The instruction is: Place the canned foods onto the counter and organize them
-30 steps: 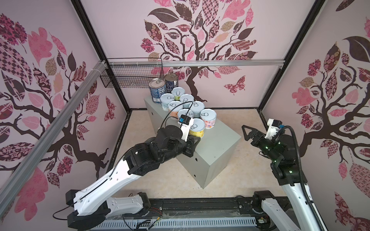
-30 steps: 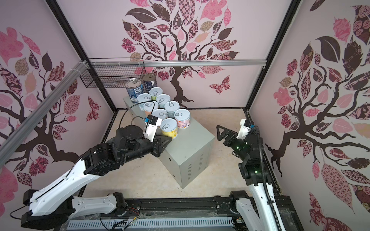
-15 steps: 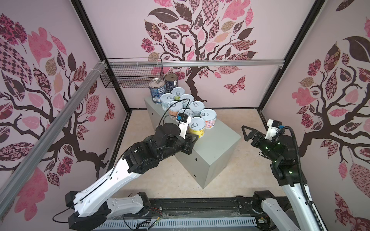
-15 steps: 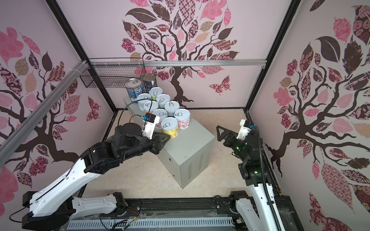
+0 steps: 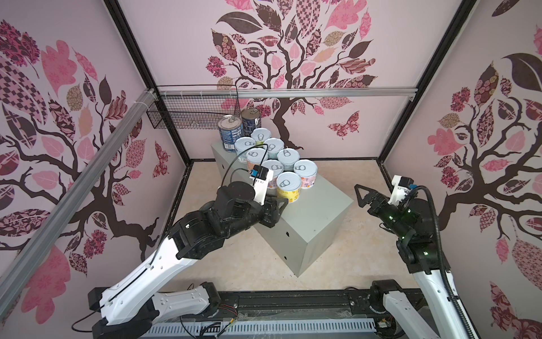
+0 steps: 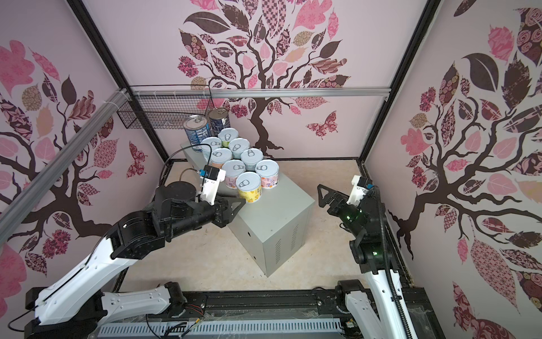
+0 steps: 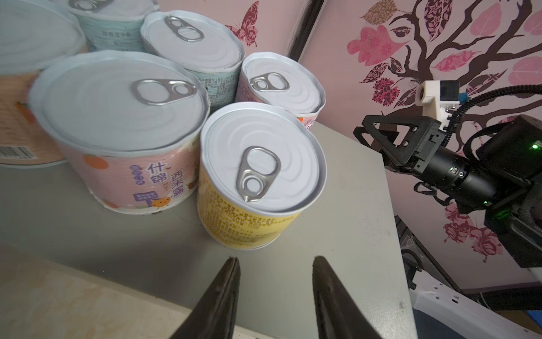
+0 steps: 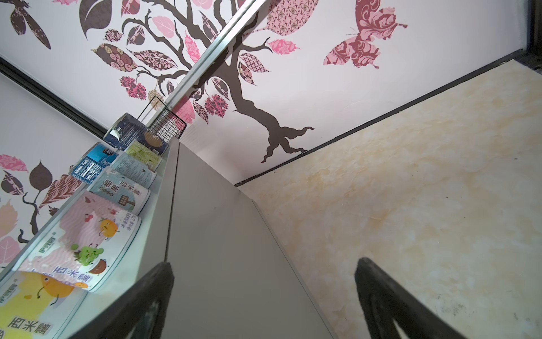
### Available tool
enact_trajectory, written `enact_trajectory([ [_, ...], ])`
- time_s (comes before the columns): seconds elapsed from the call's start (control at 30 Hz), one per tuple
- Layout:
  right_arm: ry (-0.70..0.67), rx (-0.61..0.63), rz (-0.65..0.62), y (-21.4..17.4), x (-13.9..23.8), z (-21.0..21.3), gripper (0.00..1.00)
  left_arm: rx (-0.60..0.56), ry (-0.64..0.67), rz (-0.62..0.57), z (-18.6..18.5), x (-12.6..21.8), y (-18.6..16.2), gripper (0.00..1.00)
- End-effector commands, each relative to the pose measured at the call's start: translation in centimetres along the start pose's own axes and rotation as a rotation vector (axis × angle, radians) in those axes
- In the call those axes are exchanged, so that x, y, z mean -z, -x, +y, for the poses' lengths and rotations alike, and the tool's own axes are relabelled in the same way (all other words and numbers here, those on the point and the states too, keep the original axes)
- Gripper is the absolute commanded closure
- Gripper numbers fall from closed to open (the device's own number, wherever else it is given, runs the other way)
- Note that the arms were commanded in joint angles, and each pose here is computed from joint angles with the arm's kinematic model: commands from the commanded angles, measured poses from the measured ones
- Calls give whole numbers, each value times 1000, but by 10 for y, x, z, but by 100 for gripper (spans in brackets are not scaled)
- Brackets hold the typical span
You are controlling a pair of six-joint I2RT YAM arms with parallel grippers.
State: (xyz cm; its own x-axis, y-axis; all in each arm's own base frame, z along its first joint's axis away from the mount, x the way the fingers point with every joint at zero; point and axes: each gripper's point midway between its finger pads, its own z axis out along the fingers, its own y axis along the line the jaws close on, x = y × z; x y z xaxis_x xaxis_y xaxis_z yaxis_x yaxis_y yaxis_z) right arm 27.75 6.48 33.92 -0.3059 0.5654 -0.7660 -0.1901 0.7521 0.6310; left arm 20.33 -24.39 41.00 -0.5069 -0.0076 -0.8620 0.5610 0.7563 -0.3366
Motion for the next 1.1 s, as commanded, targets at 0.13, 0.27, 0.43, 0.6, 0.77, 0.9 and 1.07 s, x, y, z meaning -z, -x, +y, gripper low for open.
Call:
enact_trajectory([
  [0.13, -6, 12, -75, 20, 4, 6, 0, -18, 91, -135, 25, 61, 30, 44],
  [0.27, -61, 27, -115, 28, 2, -3, 0, -24, 185, -178, 49, 84, 31, 38],
  [0.43, -101, 30, -100, 25, -13, -16, 0, -19, 305, -192, 80, 90, 22, 24],
  [0.6, -151, 22, -126, 20, -24, -36, 0, -2, 393, -153, 106, 73, 6, 11],
  [0.77, -234, 52, -138, 12, -31, -62, 0, 135, 429, -116, 147, 51, -11, 3],
  [0.9, -301, 88, -149, 4, -35, -84, 0, 283, 461, -105, 191, 34, -28, 2],
  [1.07, -335, 139, -148, -13, -43, -106, 0, 368, 616, -122, 239, 24, -45, 2],
])
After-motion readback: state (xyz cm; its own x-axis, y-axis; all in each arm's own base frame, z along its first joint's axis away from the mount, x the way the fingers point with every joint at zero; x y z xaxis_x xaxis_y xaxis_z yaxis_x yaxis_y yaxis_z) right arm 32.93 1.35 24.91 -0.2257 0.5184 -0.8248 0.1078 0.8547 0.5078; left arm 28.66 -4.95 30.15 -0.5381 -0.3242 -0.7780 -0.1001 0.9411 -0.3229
